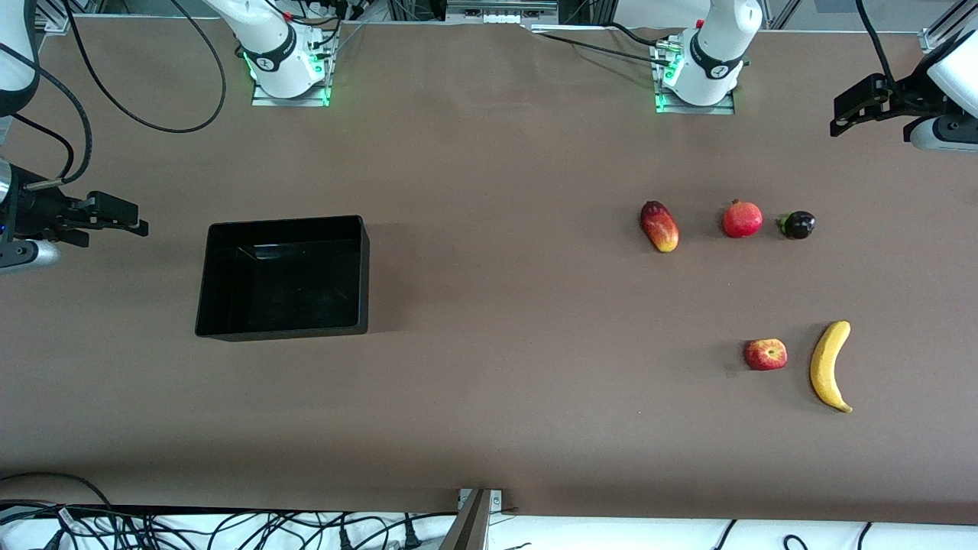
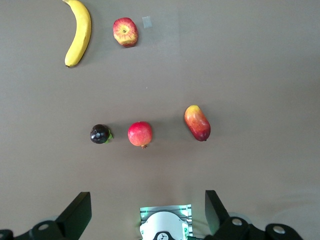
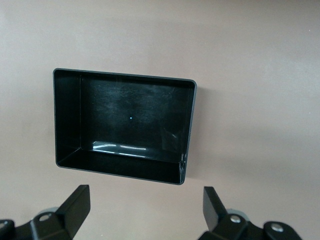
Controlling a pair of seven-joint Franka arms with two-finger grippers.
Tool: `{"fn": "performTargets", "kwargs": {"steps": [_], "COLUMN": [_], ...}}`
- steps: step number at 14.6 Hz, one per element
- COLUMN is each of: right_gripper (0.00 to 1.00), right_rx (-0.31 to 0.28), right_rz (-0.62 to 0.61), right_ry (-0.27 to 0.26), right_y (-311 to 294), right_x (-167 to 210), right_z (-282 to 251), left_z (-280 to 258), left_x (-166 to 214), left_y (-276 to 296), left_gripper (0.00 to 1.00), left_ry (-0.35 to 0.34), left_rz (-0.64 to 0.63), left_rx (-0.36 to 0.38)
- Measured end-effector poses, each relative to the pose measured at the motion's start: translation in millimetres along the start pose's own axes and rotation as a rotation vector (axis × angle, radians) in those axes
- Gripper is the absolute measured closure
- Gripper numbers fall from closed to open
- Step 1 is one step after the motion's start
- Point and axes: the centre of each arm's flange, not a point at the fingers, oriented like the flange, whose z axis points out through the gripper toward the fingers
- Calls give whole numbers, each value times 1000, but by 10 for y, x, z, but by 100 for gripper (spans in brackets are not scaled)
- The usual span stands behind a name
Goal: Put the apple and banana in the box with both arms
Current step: 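Reach the right gripper to the box while the left gripper grasps the apple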
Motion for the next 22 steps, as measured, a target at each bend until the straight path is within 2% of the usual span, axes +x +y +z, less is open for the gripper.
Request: {"fn": "performTargets", "kwargs": {"steps": [5,8,11,14,17,22], "right_gripper": [0,0,0,0,0,0], "right_rx": [0,0,-8,-28,-59,-78], "right_rz": [0,0,8,12,18,49], "right_ry": [0,0,-3,-40,-78,-72], "right_y": [0,3,57,113,230,508], "right_x": [0,1,4,24,83,43], "right_z": [0,1,22,191,669,1883], "left_z": [1,60,394,896,1342,2095], "left_x": [2,131,580,1080,1504,2078], "left_y": [14,21,-25,-270,-540,-715], "left_gripper": [0,0,0,0,0,0], "left_ry": [0,25,55,66,119,219], "left_rz": [3,5,-5,-43,-76,-80], "left_rx": [0,0,-3,-11,-15,-15]}}
